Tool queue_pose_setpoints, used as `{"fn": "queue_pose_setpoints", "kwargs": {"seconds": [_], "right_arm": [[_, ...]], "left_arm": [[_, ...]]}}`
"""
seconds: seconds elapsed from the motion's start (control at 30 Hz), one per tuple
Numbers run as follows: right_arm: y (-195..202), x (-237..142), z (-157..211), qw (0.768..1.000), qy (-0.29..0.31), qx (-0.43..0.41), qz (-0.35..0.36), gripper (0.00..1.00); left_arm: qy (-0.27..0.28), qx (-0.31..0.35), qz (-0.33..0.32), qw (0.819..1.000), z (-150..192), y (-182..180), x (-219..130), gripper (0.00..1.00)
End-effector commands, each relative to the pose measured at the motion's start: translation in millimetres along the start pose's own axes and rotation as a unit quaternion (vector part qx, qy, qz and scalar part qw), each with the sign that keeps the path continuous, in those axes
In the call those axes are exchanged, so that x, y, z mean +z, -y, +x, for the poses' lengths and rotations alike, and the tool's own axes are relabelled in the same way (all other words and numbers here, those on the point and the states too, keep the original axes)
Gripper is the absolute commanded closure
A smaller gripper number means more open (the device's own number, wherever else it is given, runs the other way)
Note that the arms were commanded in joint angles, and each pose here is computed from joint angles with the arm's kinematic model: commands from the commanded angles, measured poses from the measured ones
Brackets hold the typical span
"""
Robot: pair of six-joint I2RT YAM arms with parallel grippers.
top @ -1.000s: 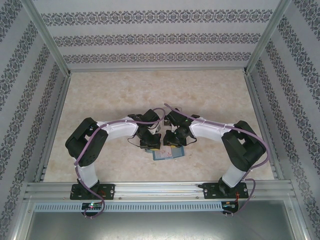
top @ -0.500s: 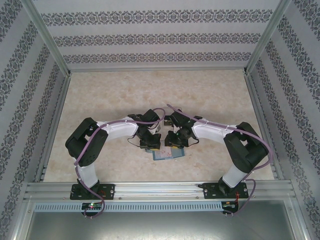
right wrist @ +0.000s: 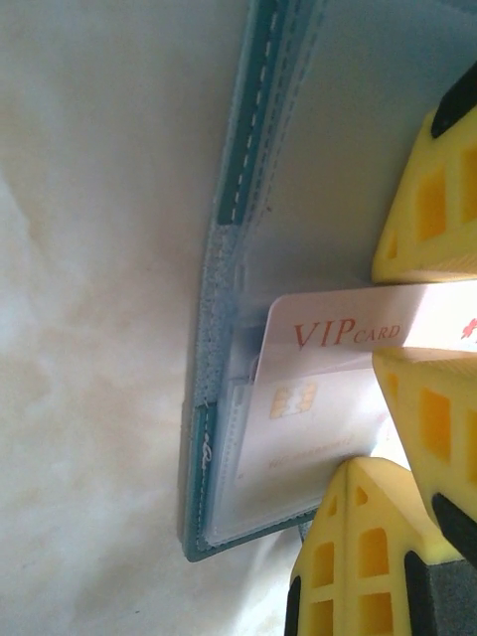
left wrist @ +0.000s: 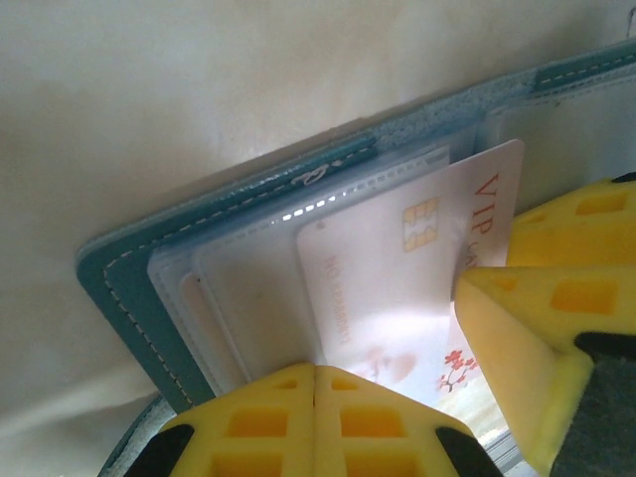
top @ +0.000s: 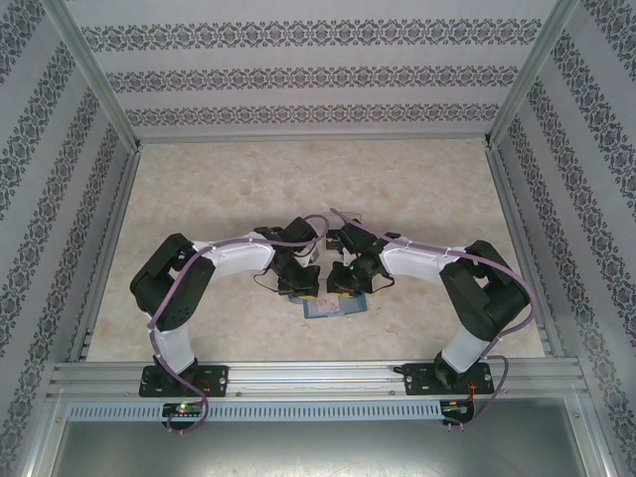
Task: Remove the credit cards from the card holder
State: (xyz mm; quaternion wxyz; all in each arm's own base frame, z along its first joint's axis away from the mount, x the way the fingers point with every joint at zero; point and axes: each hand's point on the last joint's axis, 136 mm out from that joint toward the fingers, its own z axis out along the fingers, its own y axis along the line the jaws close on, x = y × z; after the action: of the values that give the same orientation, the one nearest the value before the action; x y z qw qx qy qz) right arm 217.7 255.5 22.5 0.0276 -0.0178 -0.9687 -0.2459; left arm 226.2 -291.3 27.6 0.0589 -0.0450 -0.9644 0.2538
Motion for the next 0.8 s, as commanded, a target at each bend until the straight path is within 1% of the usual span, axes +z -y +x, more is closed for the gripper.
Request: {"fn": "queue_pose_setpoints", "kwargs": {"seconds": [0.0,0.33,0.53,0.7,0.77], "right_arm": [[5.6,4.6,3.0,1.0,-0.011,0.002,-0.002,0.77],[5.6,-0.9,0.5,1.0,-0.003,0.001,-0.003,0.88],[-0.8,-7.0,-1.8,1.0,0.006,-0.004,-0.019,0.92],[-11.6,-9.4,-2.1,0.999,0.009,-0.014,-0.051,0.9],[-14.6,-7.4,-1.5,0.998,0.005,-0.014,-0.063,0.85]], "left_arm": [[-0.02,-0.004,-0.027,0.999,7.6,-9.1,7.3,1.0],[-0.022,-0.004,-0.028,0.999,7.2,-9.5,8.3,1.0],[-0.024,-0.007,-0.038,0.999,7.3,-13.6,9.8,1.0],[-0.027,-0.007,-0.037,0.999,7.4,-13.2,11.6,1.0],[-0.028,-0.008,-0.037,0.999,7.1,-13.4,12.2,1.0]]}}
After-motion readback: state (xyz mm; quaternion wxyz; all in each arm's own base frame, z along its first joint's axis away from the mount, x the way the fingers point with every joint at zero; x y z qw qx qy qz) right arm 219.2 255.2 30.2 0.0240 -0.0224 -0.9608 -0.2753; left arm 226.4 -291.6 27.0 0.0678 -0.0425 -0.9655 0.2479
